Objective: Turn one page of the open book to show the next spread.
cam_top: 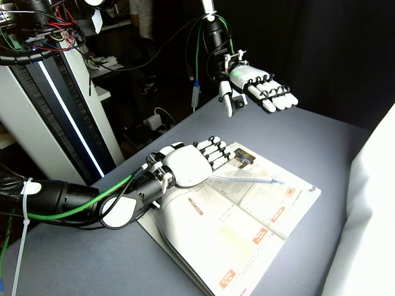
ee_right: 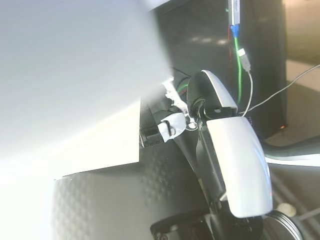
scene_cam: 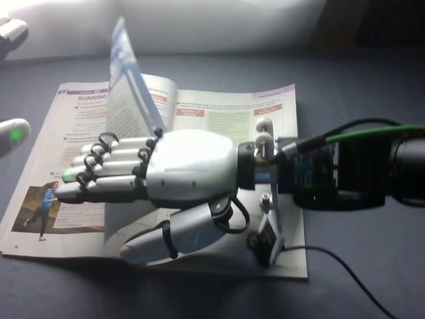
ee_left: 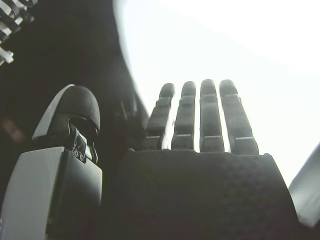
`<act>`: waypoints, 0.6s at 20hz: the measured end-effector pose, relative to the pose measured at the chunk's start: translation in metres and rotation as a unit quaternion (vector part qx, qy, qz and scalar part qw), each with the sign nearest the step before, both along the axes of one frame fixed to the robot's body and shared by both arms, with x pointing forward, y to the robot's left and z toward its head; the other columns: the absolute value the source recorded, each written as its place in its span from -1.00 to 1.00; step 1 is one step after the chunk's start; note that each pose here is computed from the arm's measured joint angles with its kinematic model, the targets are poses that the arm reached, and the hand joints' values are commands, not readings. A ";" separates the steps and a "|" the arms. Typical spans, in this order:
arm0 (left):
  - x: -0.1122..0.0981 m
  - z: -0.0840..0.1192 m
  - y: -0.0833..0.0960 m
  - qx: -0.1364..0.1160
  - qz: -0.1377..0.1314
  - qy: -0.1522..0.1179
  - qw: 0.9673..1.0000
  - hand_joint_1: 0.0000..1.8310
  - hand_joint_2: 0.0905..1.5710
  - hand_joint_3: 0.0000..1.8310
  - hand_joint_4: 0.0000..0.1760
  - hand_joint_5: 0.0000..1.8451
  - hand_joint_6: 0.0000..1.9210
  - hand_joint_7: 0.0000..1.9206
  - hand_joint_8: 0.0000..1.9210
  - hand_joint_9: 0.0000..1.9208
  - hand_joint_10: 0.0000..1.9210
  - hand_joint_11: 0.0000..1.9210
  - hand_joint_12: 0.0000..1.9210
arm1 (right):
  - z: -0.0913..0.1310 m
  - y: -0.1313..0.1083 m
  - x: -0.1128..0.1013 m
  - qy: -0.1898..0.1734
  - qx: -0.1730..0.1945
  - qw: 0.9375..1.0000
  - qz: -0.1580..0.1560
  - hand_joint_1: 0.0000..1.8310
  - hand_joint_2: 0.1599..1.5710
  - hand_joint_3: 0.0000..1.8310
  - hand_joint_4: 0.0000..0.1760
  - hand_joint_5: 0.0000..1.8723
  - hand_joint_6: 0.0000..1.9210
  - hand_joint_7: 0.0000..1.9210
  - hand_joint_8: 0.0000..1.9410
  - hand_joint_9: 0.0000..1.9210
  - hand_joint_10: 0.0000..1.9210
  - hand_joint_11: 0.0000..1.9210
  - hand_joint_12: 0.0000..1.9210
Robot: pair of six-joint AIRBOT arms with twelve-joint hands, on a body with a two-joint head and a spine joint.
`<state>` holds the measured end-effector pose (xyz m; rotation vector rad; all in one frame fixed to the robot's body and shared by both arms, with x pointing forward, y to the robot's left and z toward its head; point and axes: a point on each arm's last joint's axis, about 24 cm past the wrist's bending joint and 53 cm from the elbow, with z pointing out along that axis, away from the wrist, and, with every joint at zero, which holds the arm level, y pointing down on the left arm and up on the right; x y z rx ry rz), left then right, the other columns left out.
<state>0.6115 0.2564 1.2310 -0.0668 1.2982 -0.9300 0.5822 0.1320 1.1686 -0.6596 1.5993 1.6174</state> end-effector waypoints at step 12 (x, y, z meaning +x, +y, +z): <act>-0.014 0.015 0.032 -0.013 0.051 -0.032 0.998 -1.00 0.64 -0.98 -0.43 -0.87 -0.99 -0.98 -1.00 -1.00 -1.00 -1.00 -0.73 | 0.077 -0.027 -0.031 -0.070 0.078 0.994 0.043 -1.00 0.66 -1.00 -1.00 -0.87 -1.00 -0.89 -1.00 -0.93 -1.00 -1.00 -0.67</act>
